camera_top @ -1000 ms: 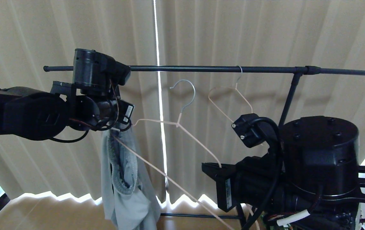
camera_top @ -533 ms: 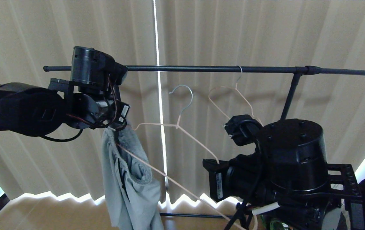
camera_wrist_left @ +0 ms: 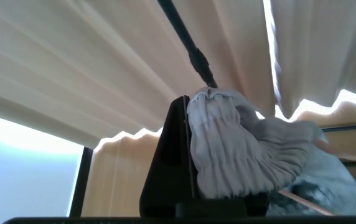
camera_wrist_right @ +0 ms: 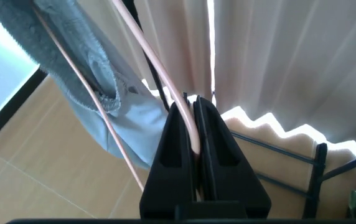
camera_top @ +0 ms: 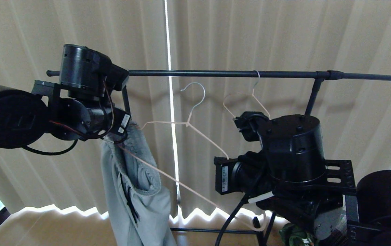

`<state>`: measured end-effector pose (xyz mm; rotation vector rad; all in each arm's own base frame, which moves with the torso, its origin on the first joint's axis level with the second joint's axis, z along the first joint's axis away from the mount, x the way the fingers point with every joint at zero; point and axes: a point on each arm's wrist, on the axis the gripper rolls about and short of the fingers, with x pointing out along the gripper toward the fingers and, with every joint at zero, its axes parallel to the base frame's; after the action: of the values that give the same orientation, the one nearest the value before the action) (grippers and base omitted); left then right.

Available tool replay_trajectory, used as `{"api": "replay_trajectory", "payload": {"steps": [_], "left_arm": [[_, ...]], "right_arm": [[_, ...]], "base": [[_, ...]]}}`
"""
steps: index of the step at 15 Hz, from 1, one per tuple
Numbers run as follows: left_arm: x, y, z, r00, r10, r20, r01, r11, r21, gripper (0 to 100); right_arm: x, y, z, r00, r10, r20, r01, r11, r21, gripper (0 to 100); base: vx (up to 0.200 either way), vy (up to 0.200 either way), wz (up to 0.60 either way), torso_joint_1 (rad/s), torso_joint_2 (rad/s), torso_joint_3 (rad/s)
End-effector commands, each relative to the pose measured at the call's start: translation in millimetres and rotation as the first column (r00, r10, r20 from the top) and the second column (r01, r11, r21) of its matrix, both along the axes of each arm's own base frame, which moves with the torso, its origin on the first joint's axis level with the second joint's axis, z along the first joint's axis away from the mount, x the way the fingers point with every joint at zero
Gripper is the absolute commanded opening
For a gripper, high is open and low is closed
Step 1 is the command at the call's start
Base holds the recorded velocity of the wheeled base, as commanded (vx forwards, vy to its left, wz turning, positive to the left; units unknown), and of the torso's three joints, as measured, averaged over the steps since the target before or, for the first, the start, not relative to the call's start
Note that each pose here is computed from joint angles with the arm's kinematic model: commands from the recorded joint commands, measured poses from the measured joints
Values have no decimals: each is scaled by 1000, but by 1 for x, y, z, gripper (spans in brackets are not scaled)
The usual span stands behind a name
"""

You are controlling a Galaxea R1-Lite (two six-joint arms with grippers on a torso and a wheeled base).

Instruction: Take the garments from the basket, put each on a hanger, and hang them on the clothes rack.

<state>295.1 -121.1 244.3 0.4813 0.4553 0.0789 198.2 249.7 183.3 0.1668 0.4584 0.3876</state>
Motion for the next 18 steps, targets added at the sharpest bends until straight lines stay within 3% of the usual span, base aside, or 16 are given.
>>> {"api": "replay_trajectory", "payload": {"steps": [1,5,9,11,16,17,18], "left_arm": [[-5,-1,6,1000,-8,19,8,1000,-11,0],[-25,-9,23,996,-58,65,60,998,-32,0],[-50,-28,37,984,-136,112,146,985,-92,0],[-62,-45,39,974,-190,121,205,970,-131,0],[-76,-61,39,953,-278,119,293,947,-133,0],[-78,-61,37,943,-313,111,327,935,-141,0],[-80,-60,39,923,-369,109,383,909,-166,0]], "right_arm": [[1,3,-2,1000,2,-1,-2,1000,-2,0],[14,19,-17,999,-18,31,17,1000,8,0],[21,29,-22,999,-16,36,15,1000,14,0],[23,32,-22,999,-15,39,15,1000,16,0],[20,26,-15,998,-7,60,6,1000,6,0],[17,22,-11,997,-3,72,3,1000,3,0],[15,17,-9,997,2,81,-1,1000,-14,0]], "base": [[0,0,0,0,0,0],[0,0,0,0,0,0],[0,0,0,0,0,0],[0,0,0,0,0,0],[0,0,0,0,0,0],[0,0,0,0,0,0],[0,0,0,0,0,0]]}}
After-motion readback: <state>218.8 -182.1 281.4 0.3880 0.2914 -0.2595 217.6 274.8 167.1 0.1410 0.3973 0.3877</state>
